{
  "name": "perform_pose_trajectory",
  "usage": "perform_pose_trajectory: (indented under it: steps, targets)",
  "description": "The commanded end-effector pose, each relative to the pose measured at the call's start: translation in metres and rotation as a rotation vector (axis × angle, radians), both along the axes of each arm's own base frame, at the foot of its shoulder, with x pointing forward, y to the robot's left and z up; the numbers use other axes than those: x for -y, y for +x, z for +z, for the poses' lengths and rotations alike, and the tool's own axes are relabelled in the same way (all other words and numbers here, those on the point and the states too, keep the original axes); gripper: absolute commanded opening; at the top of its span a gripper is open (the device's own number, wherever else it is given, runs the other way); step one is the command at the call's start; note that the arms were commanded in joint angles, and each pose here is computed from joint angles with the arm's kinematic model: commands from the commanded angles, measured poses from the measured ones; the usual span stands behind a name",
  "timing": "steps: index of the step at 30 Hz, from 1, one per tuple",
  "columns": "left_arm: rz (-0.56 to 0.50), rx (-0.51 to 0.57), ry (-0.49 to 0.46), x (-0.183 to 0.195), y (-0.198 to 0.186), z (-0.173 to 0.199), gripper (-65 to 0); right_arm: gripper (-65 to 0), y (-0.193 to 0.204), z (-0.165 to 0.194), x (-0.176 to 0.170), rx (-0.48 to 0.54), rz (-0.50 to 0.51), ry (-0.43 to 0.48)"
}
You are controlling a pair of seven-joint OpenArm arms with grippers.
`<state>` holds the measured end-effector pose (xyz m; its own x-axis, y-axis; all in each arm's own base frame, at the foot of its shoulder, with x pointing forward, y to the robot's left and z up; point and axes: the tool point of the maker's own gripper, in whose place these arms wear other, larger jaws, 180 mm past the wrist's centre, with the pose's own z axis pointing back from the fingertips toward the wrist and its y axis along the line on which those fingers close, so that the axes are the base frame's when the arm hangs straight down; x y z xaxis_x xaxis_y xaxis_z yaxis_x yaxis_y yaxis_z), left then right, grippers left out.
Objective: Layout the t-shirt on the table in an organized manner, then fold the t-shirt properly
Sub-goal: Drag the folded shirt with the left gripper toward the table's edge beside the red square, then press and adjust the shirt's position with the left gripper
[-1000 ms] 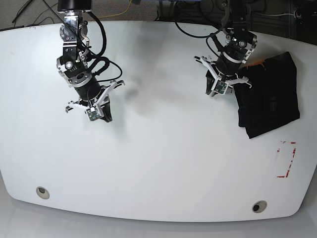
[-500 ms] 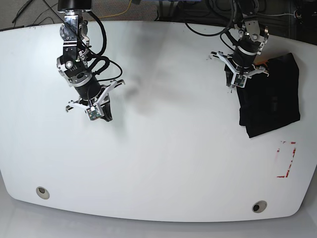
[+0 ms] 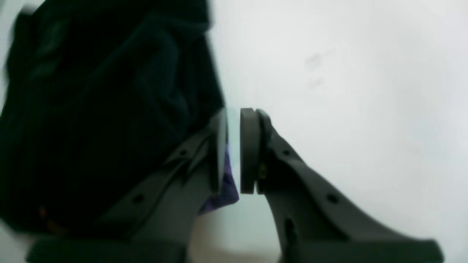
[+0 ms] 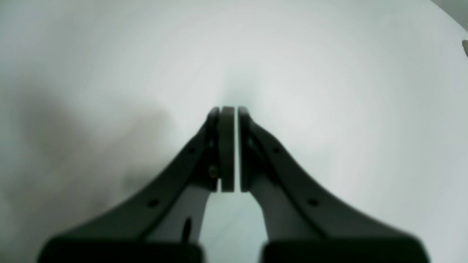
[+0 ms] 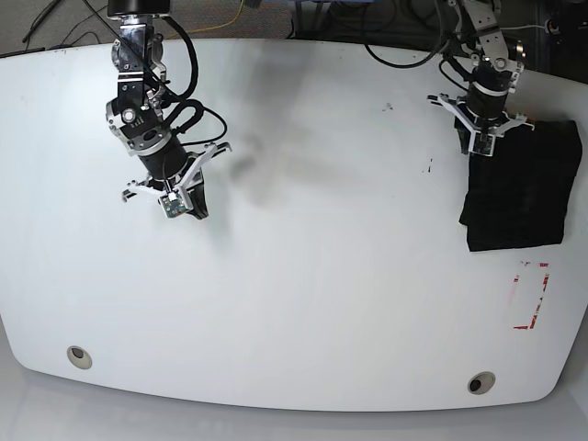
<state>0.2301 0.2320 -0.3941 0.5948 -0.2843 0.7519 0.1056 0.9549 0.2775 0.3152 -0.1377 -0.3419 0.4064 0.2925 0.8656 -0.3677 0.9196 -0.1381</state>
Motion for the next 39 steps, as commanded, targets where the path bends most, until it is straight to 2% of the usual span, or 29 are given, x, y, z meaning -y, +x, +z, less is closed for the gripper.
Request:
perform_pose_trajectory:
  steps: [1, 8, 14, 19, 25, 31, 39]
  targets:
    - [0.009, 0.046, 0.011, -0.007, 0.005, 0.012, -58.9, -63.1, 0.007, 0.017, 0.000, 0.057, 0.005, 0.007]
    - [0.056, 0.045, 0.059, -0.036, -0.002, 0.018, -58.9, -63.1, 0.007, 0.017, -0.001, 0.057, 0.006, 0.007]
    - [0.043, 0.047, 0.053, -0.033, -0.002, 0.020, -58.9, -63.1, 0.007, 0.017, -0.001, 0.057, 0.006, 0.007]
    - [-0.010, 0.054, 0.002, -0.018, 0.002, 0.020, -58.9, -63.1, 0.007, 0.017, -0.001, 0.060, 0.006, 0.008]
    - [-0.039, 0.123, -0.117, 0.015, 0.014, 0.027, -58.9, -63.1, 0.009, 0.019, -0.001, 0.065, 0.006, 0.008]
    - [-0.066, 0.233, -0.171, 0.030, 0.049, 0.053, -58.9, -63.1, 0.010, 0.020, -0.001, 0.068, 0.008, 0.008]
    - [-0.114, 0.307, -0.209, 0.049, 0.089, 0.072, -58.8, -63.1, 0.010, 0.020, -0.001, 0.068, 0.008, 0.008]
